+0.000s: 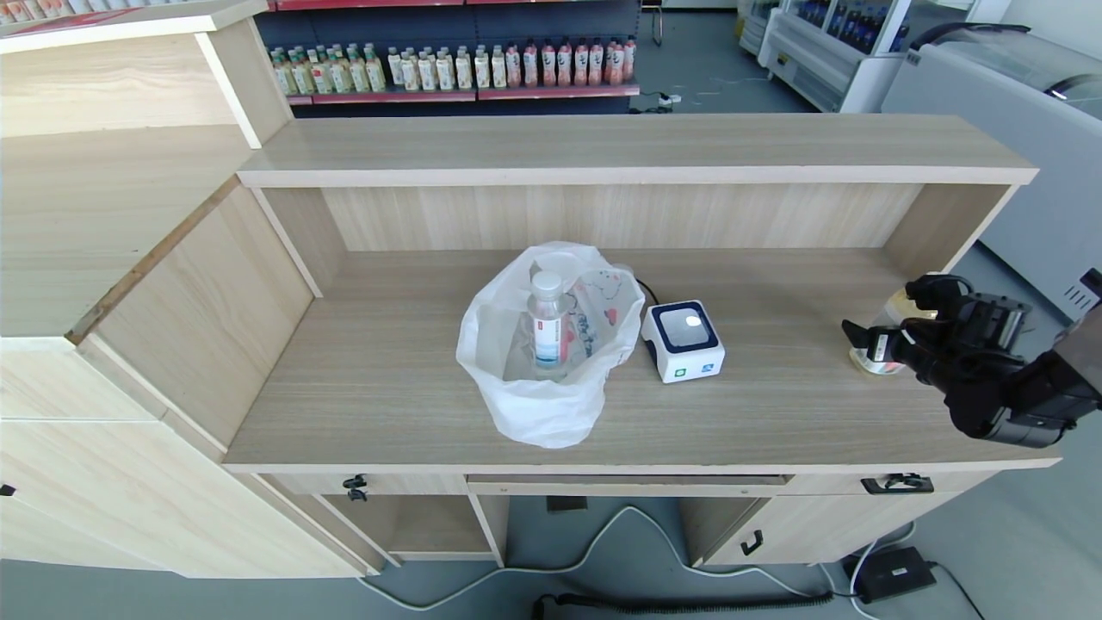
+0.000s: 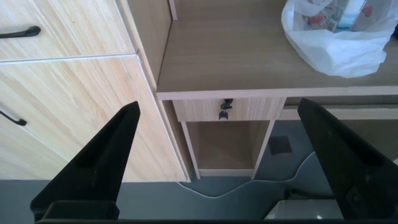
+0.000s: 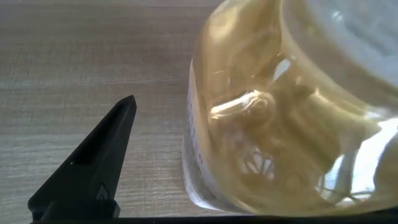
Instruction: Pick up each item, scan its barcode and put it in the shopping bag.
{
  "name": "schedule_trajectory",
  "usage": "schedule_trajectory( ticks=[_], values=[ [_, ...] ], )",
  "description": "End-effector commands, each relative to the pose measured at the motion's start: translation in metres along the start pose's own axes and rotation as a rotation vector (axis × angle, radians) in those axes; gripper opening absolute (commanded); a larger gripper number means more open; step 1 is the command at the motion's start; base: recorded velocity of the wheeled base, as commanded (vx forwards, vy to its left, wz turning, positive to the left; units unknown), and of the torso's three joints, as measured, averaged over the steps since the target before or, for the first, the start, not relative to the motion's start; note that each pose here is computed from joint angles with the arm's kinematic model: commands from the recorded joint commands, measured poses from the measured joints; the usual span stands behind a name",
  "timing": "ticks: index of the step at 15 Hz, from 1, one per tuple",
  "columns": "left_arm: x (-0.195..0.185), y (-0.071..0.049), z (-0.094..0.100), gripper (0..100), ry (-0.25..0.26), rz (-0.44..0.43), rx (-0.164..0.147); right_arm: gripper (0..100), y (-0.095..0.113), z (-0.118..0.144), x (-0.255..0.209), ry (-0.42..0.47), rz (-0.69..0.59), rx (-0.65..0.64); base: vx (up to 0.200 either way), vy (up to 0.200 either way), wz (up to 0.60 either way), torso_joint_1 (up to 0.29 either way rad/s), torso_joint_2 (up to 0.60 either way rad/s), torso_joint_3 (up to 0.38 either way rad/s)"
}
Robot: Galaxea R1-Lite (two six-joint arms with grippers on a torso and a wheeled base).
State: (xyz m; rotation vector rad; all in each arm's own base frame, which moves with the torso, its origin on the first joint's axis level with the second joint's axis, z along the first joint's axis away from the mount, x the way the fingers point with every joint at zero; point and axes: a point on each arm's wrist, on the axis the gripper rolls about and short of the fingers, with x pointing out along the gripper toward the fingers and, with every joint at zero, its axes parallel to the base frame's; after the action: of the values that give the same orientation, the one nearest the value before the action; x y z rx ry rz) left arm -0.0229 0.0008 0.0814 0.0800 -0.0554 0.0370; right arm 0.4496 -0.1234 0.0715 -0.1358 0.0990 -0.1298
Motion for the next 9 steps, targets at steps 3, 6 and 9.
schedule_trajectory(
  ticks=[3, 6, 9],
  values=[
    [0.0, 0.0, 0.0, 100, -0.001, 0.001, 0.0, 100, 0.002, -0.006, 0.006, 0.004, 0.006, -0.006, 0.0, 0.0, 0.0, 0.0, 0.0, 0.0],
    [0.0, 0.0, 0.0, 100, -0.001, 0.001, 0.0, 0, 0.001, -0.003, 0.006, -0.005, 0.004, -0.006, 0.0, 0.0, 0.0, 0.0, 0.0, 0.0],
    [0.0, 0.0, 0.0, 100, -0.001, 0.001, -0.001, 0, 0.0, 0.004, 0.006, -0.026, -0.001, -0.009, 0.0, 0.0, 0.0, 0.0, 0.0, 0.0]
  ],
)
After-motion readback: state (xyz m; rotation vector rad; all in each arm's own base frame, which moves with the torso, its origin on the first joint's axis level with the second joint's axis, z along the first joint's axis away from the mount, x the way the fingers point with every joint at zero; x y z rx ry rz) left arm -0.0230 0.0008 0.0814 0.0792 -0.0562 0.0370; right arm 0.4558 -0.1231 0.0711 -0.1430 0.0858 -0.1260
